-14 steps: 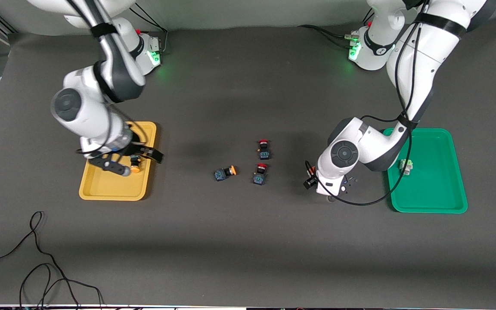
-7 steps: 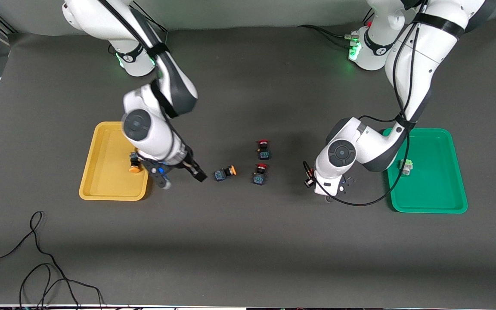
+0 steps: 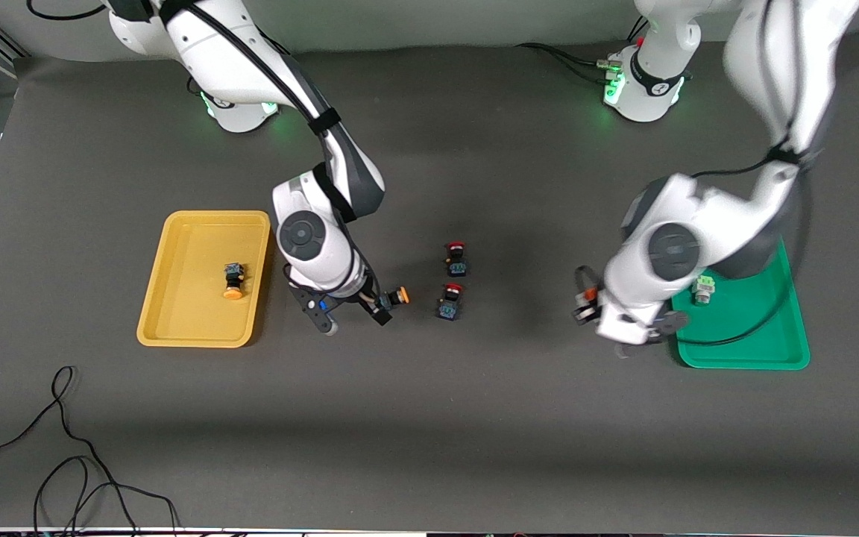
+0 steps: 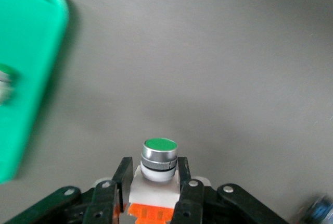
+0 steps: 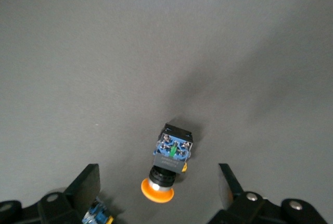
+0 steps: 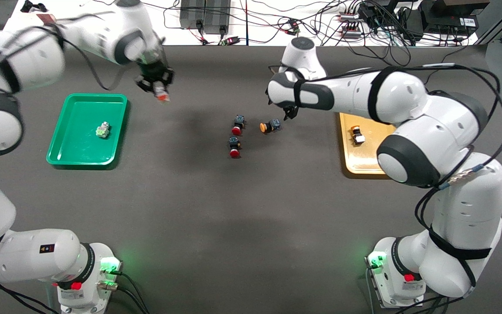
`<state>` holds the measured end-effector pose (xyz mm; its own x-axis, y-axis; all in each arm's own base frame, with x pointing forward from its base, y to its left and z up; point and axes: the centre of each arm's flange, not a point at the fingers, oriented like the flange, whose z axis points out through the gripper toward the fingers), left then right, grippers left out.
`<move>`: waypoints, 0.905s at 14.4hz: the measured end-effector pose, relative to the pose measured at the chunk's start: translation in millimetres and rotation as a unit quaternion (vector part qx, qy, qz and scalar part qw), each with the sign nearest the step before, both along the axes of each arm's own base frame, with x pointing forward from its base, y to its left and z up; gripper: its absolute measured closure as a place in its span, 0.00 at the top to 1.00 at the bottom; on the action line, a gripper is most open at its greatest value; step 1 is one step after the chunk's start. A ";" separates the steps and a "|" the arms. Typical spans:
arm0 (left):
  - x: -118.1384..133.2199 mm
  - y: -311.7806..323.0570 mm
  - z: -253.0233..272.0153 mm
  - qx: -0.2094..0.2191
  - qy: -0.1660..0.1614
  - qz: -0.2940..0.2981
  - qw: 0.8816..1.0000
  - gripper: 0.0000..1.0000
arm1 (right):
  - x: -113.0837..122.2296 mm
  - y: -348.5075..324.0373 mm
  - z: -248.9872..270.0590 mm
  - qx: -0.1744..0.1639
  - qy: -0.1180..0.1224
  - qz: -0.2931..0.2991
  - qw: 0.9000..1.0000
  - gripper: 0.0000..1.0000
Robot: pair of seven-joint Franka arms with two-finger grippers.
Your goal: Place green and yellow buttons in trays
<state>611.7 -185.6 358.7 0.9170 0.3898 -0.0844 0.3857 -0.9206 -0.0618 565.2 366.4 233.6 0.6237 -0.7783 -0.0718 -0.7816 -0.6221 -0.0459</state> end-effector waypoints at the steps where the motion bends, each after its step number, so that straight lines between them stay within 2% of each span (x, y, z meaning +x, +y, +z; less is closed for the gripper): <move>1: -0.8 29.5 19.7 -0.001 0.013 -0.033 0.999 0.40 | -3.0 3.8 -11.6 -0.004 0.000 0.002 1.000 1.00; 4: -7.7 146.7 58.3 -0.008 0.050 -0.127 0.991 0.40 | -7.8 9.5 -43.4 -0.013 -0.008 0.006 1.000 1.00; 7: -21.3 285.6 61.2 -0.032 0.056 -0.187 0.980 0.40 | -10.9 13.0 -61.6 -0.017 -0.015 0.010 1.000 0.97; 9: -34.5 349.0 50.1 -0.033 0.047 -0.204 0.977 0.40 | -11.6 13.1 -66.0 -0.018 -0.016 0.010 1.000 0.75; 12: -45.1 361.3 -6.1 -0.023 0.004 -0.219 0.975 0.40 | -9.5 15.1 -62.1 -0.016 -0.019 0.010 1.000 0.42; 13: -52.4 357.5 -34.6 -0.019 -0.009 -0.227 0.974 0.40 | -7.8 15.7 -59.0 -0.014 -0.022 0.010 1.000 0.41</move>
<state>559.3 171.9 324.1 0.9957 -0.0585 -0.0724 -0.0602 -0.9980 -0.0215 557.4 382.1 174.5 0.6416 -0.7667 -0.0221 -0.7663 -0.6394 -0.0626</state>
